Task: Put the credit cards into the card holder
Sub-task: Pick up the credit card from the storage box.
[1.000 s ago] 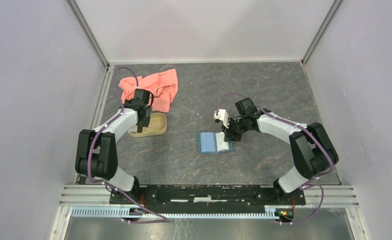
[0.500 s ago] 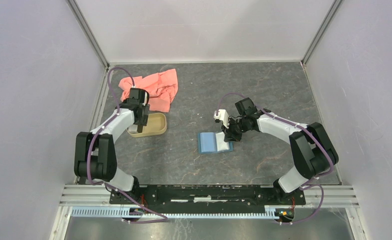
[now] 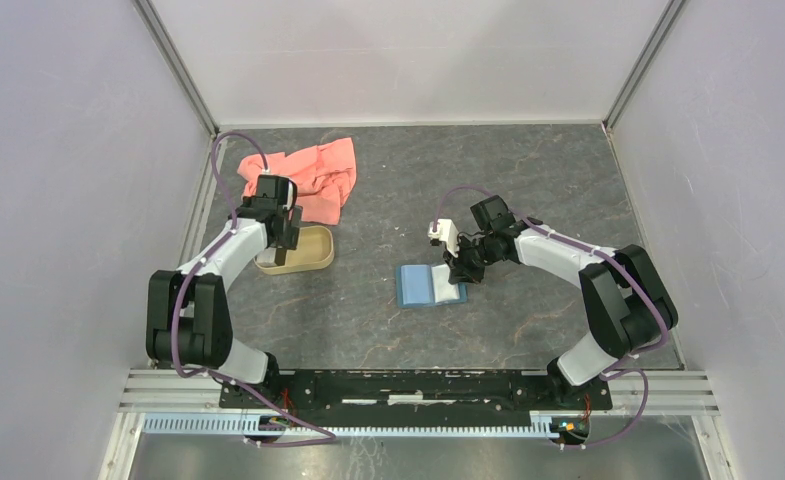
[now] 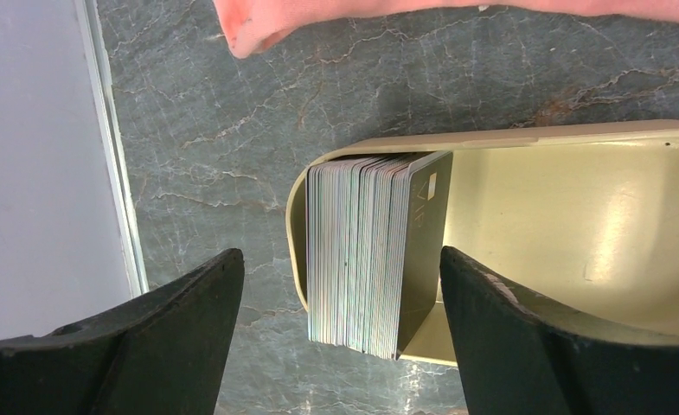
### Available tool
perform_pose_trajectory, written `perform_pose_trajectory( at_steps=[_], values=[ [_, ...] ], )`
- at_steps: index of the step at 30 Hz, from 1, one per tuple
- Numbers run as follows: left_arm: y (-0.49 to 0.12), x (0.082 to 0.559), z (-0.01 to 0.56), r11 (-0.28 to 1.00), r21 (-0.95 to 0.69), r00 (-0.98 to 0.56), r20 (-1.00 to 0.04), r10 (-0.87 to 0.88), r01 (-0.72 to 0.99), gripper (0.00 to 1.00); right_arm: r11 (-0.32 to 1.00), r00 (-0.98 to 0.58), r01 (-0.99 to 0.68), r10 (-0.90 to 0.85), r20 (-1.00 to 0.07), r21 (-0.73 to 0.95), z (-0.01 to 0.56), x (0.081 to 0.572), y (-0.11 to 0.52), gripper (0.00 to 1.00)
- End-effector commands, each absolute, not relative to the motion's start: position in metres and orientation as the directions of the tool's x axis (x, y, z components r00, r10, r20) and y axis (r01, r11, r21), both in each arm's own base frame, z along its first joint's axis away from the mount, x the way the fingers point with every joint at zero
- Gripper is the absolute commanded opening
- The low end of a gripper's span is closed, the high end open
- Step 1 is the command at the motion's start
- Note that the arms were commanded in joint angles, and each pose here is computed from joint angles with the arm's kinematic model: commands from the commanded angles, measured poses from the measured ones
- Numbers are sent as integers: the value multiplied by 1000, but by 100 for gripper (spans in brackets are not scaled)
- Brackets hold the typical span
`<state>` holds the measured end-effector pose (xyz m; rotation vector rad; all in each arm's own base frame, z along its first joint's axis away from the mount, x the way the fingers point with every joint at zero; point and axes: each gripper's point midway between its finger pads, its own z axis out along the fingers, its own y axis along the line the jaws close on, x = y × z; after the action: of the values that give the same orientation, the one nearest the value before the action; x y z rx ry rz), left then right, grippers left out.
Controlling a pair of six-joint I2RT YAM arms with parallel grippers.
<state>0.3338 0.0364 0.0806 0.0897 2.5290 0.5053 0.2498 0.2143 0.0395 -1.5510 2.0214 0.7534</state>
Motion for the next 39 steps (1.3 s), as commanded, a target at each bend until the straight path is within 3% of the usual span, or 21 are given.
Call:
perform_pose_trajectory(
  at_steps=[1, 8, 14, 39],
  values=[
    [36, 343, 82, 933, 355, -832, -534, 150, -60, 91, 177, -206, -978, -687, -697, 114, 51, 253, 222, 8],
    [43, 343, 71, 945, 317, -852, -515, 99, -82, 90, 174, -205, -978, -687, -697, 116, 51, 253, 222, 8],
    [44, 342, 66, 952, 295, -859, -505, 83, -82, 81, 171, -205, -978, -688, -696, 119, 50, 252, 222, 8],
    [48, 344, 94, 946, 299, -812, -579, 75, -126, 68, 166, -202, -979, -689, -696, 120, 50, 251, 222, 8]
  ],
)
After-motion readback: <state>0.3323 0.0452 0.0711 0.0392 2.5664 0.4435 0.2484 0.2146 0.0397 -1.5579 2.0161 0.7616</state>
